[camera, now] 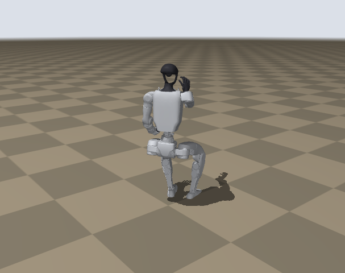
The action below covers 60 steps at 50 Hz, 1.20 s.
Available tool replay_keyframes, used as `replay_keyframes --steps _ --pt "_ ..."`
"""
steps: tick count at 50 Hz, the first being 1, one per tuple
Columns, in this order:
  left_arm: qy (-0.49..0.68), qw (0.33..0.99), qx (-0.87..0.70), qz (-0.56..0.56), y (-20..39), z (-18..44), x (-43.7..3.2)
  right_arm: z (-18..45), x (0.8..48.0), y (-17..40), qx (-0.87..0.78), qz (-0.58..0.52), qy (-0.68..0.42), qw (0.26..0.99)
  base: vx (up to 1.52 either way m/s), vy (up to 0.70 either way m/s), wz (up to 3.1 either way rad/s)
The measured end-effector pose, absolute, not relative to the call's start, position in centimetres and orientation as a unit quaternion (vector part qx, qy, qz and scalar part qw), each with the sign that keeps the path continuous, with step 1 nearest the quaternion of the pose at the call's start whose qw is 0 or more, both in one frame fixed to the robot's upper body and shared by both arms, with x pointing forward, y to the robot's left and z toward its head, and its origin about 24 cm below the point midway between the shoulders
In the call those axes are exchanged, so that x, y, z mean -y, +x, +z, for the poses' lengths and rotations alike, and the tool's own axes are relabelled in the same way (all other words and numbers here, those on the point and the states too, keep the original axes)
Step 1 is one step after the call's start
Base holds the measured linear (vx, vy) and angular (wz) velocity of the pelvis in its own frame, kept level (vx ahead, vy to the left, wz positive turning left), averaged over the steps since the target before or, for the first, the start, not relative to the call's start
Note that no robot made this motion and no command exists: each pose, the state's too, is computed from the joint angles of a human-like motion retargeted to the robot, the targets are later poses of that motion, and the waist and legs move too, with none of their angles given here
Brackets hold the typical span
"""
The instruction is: Upper body actions
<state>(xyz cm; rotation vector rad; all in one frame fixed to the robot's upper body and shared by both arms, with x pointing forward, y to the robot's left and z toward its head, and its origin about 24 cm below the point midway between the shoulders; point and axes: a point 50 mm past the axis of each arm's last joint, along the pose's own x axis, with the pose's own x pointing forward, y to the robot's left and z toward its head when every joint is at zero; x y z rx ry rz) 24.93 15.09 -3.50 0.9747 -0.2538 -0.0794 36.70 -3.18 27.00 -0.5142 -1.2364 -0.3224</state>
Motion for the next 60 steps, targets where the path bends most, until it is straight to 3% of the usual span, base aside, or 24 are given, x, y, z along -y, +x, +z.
replay_keyframes --steps 3,12,23,32,40,43,55,60 --pt "0.469 0.873 0.128 -0.04 25.4 -3.2 -14.9 26.8 2.3 37.1 0.559 -0.13 -0.269 0.774 -0.02 -0.01 0.04" --pt "0.464 0.877 0.119 -0.023 25.0 -3.3 -15.5 27.2 3.4 36.2 0.585 -0.125 -0.224 0.769 0.01 0.0 -0.02" --pt "0.458 0.884 0.096 -0.015 23.8 -4.1 -16.0 26.2 11.2 31.7 0.618 -0.113 -0.141 0.765 0.06 0.01 -0.06" --pt "0.449 0.889 0.085 -0.002 23.2 -4.3 -16.1 16.2 17.1 27.3 0.508 -0.111 -0.217 0.826 0.0 0.0 0.0" --pt "0.445 0.892 0.081 -0.001 22.8 -4.5 -16.1 1.7 19.1 22.4 0.219 -0.158 -0.382 0.884 0.0 0.0 0.0" --pt "0.444 0.892 0.079 0.002 22.6 -4.6 -16.1 -1.8 18.8 21.1 0.113 -0.155 -0.397 0.898 0.0 0.0 0.0" --pt "0.433 0.897 0.081 -0.02 22.3 -4.5 -15.2 -4.4 18.1 21.2 0.031 -0.136 -0.47 0.871 0.0 0.0 0.0" --pt "0.343 0.921 0.176 -0.055 22.8 -1.4 -11.9 -4.6 18.4 21.2 0.025 -0.118 -0.459 0.88 0.0 0.0 0.0"
